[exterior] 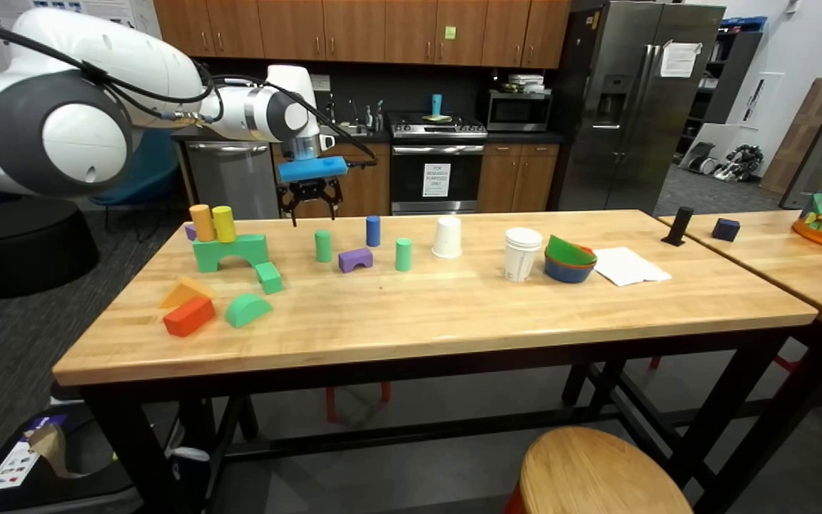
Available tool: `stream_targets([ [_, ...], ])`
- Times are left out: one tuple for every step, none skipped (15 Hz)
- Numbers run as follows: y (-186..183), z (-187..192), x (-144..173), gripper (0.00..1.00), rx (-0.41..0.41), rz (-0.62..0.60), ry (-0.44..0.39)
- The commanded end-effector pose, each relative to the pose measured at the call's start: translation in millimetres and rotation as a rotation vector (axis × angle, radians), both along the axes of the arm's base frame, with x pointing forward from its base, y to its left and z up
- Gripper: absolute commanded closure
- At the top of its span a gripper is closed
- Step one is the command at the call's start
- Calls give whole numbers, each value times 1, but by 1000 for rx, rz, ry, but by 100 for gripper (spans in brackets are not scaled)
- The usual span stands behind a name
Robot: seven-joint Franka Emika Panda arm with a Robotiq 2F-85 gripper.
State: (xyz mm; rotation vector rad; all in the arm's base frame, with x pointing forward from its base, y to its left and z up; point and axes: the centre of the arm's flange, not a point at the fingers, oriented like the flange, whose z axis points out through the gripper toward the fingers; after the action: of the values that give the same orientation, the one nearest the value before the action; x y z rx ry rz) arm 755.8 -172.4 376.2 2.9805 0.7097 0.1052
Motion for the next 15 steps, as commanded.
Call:
stream_targets([
  [-6,6,-10,0,-37,186,-25],
  [-7,8,-12,0,-34,240,-27],
  [-9,9,-13,0,-34,296,-31],
  [-11,10,-15,0,-42,350,-38],
  [-13,11,-16,0,-47,405,-45],
  [-15,12,-16,0,-57,460,-54],
  [-11,3,3,0,-55,367,-39],
  [-12,3,3,0,-55,376,-40],
  [-13,2,2,0,-55,374,-38],
  [-13,1,2,0,-54,374,-37],
  [-13,0,3,0,-54,374,-36],
  [-12,-1,3,0,-53,375,-35],
  [-11,-1,3,0,-53,376,-35],
  [-11,-1,3,0,-53,376,-35],
  [-11,-1,3,0,-53,376,-35],
])
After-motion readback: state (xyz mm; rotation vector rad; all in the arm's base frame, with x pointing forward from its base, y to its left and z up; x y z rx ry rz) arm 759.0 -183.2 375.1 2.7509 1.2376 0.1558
